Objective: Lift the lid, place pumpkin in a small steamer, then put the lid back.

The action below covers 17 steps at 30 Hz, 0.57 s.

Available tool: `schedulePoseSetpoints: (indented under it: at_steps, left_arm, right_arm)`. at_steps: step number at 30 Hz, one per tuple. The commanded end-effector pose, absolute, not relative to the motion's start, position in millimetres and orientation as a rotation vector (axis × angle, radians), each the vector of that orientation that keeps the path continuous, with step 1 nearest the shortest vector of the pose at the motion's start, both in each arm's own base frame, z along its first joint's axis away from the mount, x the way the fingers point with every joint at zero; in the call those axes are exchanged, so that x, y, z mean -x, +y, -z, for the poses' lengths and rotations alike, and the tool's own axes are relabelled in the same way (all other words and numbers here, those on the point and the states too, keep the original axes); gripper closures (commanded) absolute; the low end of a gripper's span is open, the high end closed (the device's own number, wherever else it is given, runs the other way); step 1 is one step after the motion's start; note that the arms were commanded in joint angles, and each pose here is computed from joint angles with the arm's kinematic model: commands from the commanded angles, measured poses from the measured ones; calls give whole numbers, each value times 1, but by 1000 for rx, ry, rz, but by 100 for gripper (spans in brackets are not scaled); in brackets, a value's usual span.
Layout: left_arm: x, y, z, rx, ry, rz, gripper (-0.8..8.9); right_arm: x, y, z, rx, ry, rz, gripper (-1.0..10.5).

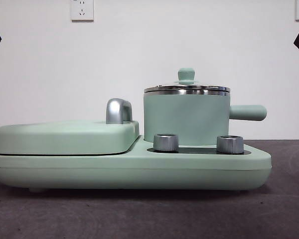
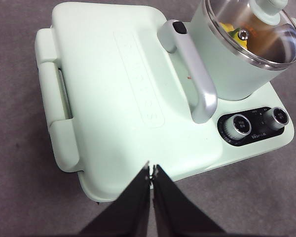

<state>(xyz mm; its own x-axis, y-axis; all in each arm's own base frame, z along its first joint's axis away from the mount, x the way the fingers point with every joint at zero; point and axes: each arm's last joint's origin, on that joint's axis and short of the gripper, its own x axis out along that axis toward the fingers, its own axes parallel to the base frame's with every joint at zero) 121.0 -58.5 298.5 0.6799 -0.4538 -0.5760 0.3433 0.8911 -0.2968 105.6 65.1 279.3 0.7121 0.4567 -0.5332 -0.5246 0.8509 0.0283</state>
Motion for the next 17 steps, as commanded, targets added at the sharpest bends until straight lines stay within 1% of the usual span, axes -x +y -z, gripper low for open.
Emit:
schedulePoseSetpoints:
  at_steps: [1,9,12,14,17]
  left_arm:
    - [-121,-60,-300,170,682,462,807]
    - [-120,-58,-301,173,675,459,807]
    - [-119,-52,-300,116,638,447,807]
    - [-119,-46,-295,123,562,415,807]
    - [-116,-33,-278,103,399,351,807]
  right_arm:
    - [-106,66,-280,117,549,-549,926]
    - [-106,66,-280,117,549,-549,926]
    - [-106,66,-280,117,549,-549,926]
    - [-106,66,-280,117,549,-549,926]
    - [-106,66,-280,117,549,-549,926]
